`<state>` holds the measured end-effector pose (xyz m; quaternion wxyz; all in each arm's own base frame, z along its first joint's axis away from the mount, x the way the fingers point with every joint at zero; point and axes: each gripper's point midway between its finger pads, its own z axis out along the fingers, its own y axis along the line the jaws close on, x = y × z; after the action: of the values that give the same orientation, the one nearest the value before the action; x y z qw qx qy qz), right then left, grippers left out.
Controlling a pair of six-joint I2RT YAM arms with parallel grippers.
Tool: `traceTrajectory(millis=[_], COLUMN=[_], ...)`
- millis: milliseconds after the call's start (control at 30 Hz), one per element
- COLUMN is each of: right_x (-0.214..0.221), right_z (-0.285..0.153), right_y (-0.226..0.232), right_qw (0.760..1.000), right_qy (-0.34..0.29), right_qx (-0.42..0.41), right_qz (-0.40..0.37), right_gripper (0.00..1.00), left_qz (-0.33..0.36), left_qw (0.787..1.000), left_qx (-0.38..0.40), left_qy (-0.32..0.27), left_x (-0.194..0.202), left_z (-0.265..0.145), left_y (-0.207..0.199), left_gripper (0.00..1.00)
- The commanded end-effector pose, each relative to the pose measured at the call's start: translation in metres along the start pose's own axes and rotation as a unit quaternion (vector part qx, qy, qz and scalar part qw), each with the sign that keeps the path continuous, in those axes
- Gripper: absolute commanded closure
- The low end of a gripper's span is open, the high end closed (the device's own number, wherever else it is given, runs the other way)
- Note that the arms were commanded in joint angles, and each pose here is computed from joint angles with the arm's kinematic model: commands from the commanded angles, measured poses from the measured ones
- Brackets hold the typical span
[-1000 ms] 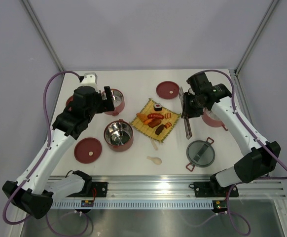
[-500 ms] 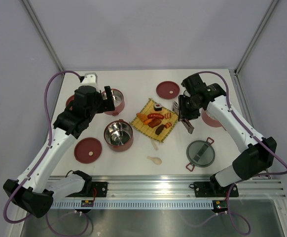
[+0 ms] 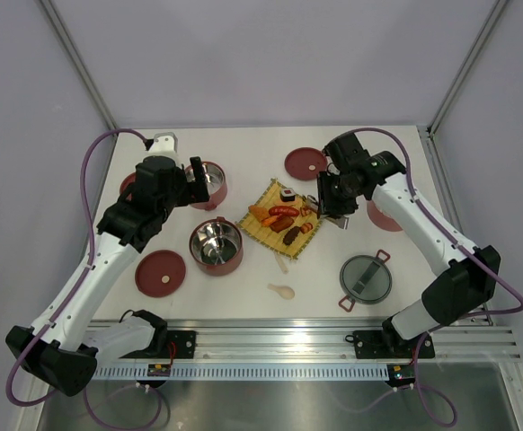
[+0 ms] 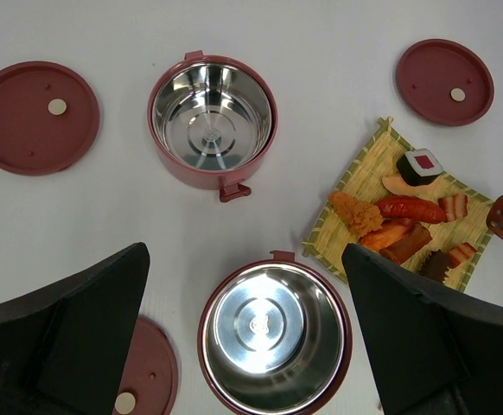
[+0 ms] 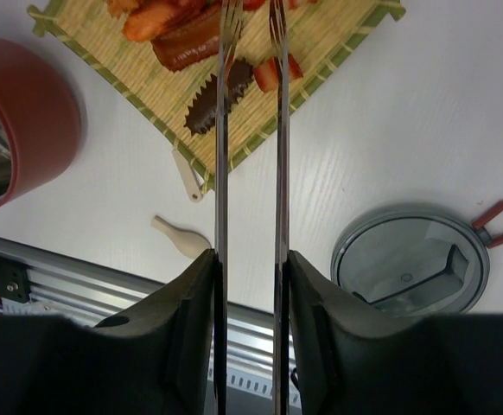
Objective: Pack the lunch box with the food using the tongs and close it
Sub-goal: Pick up the fake food from the plate.
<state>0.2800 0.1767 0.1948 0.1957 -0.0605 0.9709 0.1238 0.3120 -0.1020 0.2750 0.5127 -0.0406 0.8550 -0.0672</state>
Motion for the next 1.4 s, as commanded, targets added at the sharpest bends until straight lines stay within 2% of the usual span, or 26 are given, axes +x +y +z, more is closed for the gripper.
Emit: traceTrajectory(millis=[0,300,733,1200,1367], right_x=[-0.030,-0.062,-0.071,-0.074,-0.074], right_z=[-0.001,0.019,0.050,0.076,0.081], right_y=[0.013,0.029,0.031,0.030,0.033], right_qw=[0.999,0.997,0.998,0.999,0.999], right_qy=[-0.049,-0.068,-0.044,-0.012,-0.008], right_qx=[-0.014,-0.033,-0.027,-0.007,-0.003], right_qz=[-0.015,-0.013,-0.021,-0.037,-0.045], right_gripper=[0.56,0.50,0.43,0.42,0.45], left_qz=[-0.015,-0.014,-0.010,-0.005,-0.006], left_qw=[1.000,1.000,1.000,1.000,1.000], left_qx=[-0.001,-0.004,-0.007,-0.012,-0.012], left_qy=[-0.020,-0.019,-0.019,-0.010,-0.007], left_x=[-0.015,-0.014,-0.013,-0.008,-0.007], left_z=[-0.003,-0.006,-0.008,-0.004,-0.002], left_y=[-0.002,0.000,0.002,0.004,0.003], left_gripper=[0.01,0.01,0.01,0.01,0.01])
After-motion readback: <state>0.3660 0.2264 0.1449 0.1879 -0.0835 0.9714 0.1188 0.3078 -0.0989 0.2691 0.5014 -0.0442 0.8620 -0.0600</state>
